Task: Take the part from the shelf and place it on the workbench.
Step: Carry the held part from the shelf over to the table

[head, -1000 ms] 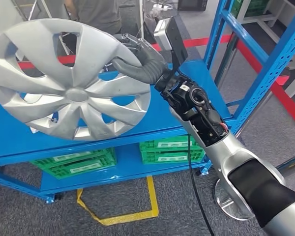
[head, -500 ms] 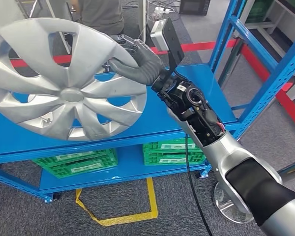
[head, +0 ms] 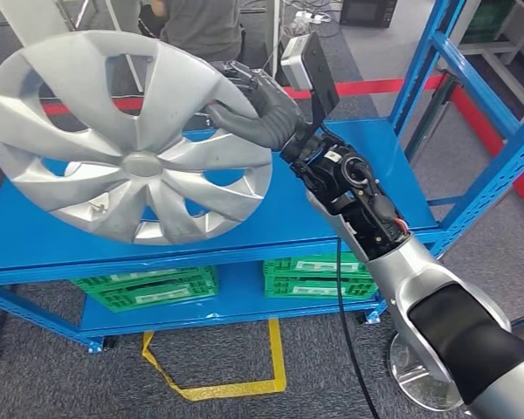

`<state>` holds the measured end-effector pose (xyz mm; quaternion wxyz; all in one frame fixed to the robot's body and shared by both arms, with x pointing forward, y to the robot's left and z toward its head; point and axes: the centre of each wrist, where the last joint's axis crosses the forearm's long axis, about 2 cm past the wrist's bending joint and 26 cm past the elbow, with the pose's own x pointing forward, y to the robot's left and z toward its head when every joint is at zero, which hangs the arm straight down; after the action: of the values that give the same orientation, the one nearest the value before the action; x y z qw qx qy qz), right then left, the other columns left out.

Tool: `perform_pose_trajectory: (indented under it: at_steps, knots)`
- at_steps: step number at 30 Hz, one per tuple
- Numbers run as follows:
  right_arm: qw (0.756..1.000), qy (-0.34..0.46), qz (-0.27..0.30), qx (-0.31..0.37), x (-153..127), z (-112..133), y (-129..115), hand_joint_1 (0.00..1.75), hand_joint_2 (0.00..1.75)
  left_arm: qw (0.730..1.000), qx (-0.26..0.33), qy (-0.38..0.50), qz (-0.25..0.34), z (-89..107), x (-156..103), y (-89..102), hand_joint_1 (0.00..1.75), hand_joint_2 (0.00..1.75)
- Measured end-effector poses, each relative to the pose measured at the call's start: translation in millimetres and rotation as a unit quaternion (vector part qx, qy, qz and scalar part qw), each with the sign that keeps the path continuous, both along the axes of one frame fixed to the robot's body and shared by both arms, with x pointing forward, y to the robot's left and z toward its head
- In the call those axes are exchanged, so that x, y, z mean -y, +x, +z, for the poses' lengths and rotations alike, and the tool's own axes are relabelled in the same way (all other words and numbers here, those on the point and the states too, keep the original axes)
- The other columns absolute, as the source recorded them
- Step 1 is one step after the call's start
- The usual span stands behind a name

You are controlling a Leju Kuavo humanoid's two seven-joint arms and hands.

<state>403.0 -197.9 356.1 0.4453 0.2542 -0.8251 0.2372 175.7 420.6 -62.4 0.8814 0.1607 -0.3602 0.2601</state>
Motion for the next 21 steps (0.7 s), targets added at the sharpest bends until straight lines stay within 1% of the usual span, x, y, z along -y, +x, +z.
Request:
perform_pose_trajectory:
  at_steps: [21]
  knots:
    - [1.000, -0.003, 0.001, 0.000, 1.0, -5.8, 2.9, 1.75, 1.75, 1.000, 0.001, 0.001, 0.010, 0.5, 0.1, 1.2, 0.00, 1.75]
